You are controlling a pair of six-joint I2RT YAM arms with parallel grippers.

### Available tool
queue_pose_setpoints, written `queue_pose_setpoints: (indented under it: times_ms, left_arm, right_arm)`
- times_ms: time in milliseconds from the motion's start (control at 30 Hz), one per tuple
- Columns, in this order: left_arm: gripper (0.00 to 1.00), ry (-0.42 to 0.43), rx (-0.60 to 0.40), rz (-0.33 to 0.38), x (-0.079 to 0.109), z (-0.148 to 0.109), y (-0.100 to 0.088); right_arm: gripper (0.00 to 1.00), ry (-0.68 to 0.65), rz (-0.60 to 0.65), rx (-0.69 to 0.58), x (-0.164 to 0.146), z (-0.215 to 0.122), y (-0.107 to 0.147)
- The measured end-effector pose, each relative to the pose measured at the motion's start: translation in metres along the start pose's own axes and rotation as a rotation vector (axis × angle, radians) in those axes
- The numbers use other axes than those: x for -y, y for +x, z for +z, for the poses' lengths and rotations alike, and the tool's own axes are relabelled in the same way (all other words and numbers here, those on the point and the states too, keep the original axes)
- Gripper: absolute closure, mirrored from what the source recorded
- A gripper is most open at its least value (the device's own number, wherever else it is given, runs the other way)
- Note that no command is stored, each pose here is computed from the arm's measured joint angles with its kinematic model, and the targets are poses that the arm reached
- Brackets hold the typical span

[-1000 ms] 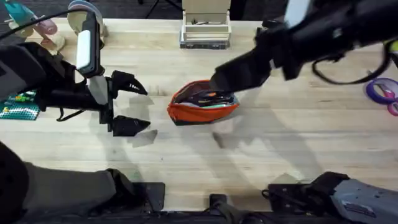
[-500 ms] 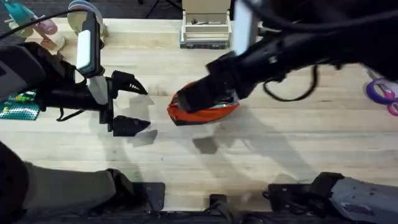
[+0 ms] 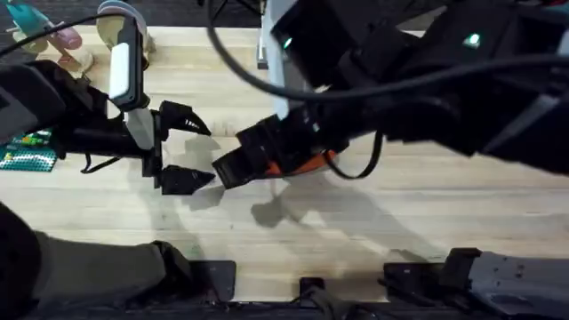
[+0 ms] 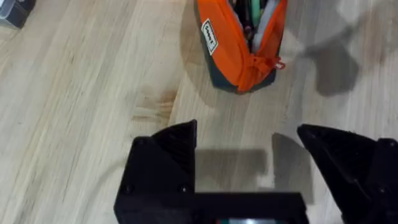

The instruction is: Unzip the bag, pick up the pens from the table one at a time and place them inside, then zip the bag closed.

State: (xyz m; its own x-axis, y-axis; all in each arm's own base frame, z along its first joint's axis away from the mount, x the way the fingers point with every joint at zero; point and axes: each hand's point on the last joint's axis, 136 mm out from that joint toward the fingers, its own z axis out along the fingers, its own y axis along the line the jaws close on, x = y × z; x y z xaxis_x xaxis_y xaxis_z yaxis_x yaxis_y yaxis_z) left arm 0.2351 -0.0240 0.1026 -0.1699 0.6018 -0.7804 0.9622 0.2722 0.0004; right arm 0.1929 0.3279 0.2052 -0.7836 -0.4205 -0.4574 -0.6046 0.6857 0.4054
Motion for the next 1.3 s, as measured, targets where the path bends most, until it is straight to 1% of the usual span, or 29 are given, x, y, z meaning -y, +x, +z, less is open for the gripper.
queue_pose_setpoints:
  times_ms: [100, 200, 500, 633, 867, 1133, 1300]
  left_arm:
    - [0.007, 0.0, 0.0, 0.0, 0.0, 0.0, 0.0]
    - [0.007, 0.0, 0.0, 0.0, 0.0, 0.0, 0.0]
    - [0.008, 0.0, 0.0, 0.001, 0.0, 0.0, 0.0]
    - [0.008, 0.0, 0.0, 0.001, 0.0, 0.0, 0.0]
    - [0.007, 0.0, 0.0, 0.001, 0.0, 0.0, 0.0]
    - [0.008, 0.0, 0.0, 0.0, 0.0, 0.0, 0.0]
    - [0.008, 0.0, 0.0, 0.0, 0.0, 0.0, 0.0]
  right_arm:
    - [0.003, 0.068, 0.013, 0.032, -0.001, 0.003, -0.001]
    - [0.004, 0.096, 0.009, 0.062, -0.005, 0.004, -0.003]
    - [0.004, 0.127, 0.02, 0.098, -0.005, 0.004, -0.008]
    - [0.003, 0.128, 0.056, 0.103, -0.004, 0.004, -0.008]
    - [0.003, 0.148, 0.142, 0.073, 0.002, 0.021, -0.004]
    - [0.003, 0.171, 0.202, 0.039, 0.008, 0.041, 0.0]
    - [0.003, 0.177, 0.215, 0.032, 0.01, 0.051, 0.0]
